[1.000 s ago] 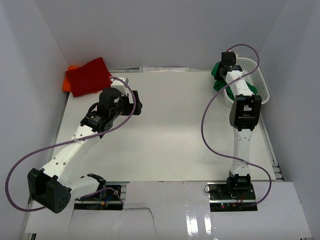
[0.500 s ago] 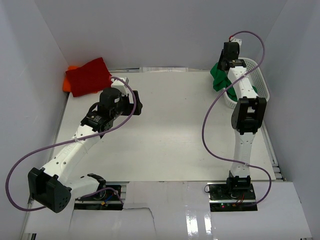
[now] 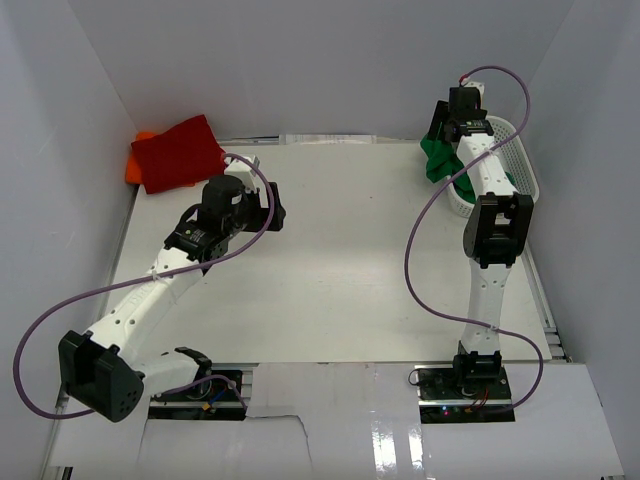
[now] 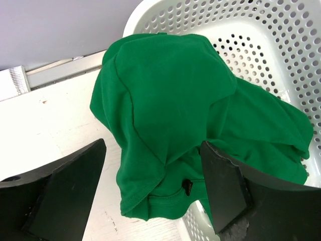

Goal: Fold and stack the t-shirts
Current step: Grab crumpled tshirt from bin with the right arm, then move the tshirt to the center of the board, then flatten out the tshirt

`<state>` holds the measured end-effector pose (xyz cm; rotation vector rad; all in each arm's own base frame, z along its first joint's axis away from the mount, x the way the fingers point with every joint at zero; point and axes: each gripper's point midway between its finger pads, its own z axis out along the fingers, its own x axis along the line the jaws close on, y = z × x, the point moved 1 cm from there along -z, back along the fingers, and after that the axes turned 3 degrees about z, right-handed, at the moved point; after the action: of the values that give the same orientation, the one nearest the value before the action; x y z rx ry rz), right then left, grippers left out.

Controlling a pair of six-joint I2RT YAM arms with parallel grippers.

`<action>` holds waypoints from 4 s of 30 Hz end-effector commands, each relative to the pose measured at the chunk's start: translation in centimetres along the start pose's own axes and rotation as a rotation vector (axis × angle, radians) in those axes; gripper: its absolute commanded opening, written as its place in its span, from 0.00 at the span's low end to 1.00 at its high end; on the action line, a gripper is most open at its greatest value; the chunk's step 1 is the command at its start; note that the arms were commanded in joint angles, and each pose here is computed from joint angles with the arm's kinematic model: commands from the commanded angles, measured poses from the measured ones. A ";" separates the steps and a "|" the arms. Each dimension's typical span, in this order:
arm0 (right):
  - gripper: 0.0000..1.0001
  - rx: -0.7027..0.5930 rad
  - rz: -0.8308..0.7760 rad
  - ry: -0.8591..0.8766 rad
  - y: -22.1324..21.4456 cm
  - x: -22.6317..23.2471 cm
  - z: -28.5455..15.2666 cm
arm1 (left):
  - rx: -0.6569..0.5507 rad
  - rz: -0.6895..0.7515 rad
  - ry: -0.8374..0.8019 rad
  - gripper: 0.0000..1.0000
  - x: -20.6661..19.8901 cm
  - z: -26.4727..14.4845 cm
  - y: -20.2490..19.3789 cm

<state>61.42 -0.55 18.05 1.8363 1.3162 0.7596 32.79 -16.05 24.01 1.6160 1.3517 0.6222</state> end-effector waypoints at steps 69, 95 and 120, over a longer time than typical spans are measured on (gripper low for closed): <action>0.94 0.183 -0.101 1.141 -6.8 18.5 -38.7 | -0.051 -0.019 0.114 0.98 2.0 -1.4 1.1; 0.67 0.448 -0.446 0.568 -30.5 14.5 -28.5 | 0.337 -0.350 0.082 0.97 3.1 5.3 -4.9; 0.56 0.435 -0.392 0.472 -30.6 15.3 -22.0 | 0.303 -0.302 0.125 0.98 4.6 5.4 -3.1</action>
<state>31.12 24.28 4.86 1.6832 2.2523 0.6874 37.23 -13.82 16.08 1.6041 1.8514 0.3144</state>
